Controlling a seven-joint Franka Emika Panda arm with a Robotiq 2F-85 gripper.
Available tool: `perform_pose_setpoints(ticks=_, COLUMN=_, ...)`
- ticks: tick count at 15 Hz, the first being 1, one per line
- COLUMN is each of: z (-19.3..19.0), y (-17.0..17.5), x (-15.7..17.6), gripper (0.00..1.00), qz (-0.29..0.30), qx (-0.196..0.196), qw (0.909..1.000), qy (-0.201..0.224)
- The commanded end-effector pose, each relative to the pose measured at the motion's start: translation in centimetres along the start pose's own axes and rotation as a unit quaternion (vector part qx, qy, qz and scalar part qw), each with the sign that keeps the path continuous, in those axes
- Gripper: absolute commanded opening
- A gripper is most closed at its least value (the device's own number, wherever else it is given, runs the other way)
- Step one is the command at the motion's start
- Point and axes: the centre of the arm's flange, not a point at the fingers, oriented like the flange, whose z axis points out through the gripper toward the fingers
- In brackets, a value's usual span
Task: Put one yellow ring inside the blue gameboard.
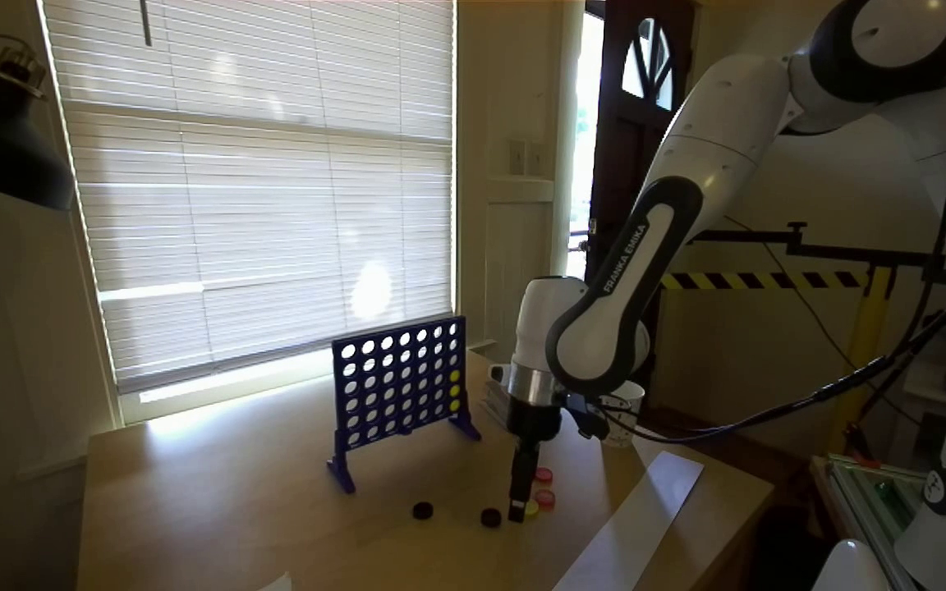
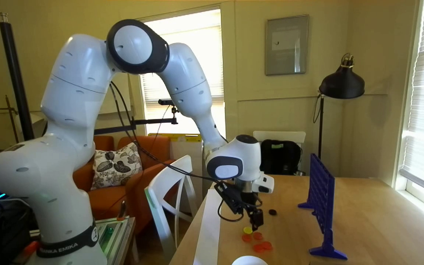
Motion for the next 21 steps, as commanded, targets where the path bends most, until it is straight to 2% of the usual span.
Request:
perform_pose_setpoints(ticks=1, z=0.6, y=-0.1, x=0.5, gripper=1.0, qz=-0.006, qx=-0.007, qw=0.9999, qy=-0.008)
perform_pose_setpoints(ticks=7, z=1.3, y=0.4, x=0.3, gripper=1.0, qz=-0.007, qx=0.001, qw=0.9999, qy=-0.01)
perform_pose_setpoints(ticks=17, z=0.9, y=2.4, x=-0.5, gripper=1.0, qz=0.013, qx=-0.013, qw=0.9998, qy=-0.011)
perform_pose_setpoints(ticks=21, z=0.4, y=1.6, x=-0.1, gripper=1.0, qz=0.01, qx=-0.012, qw=0.9999, qy=-0.007)
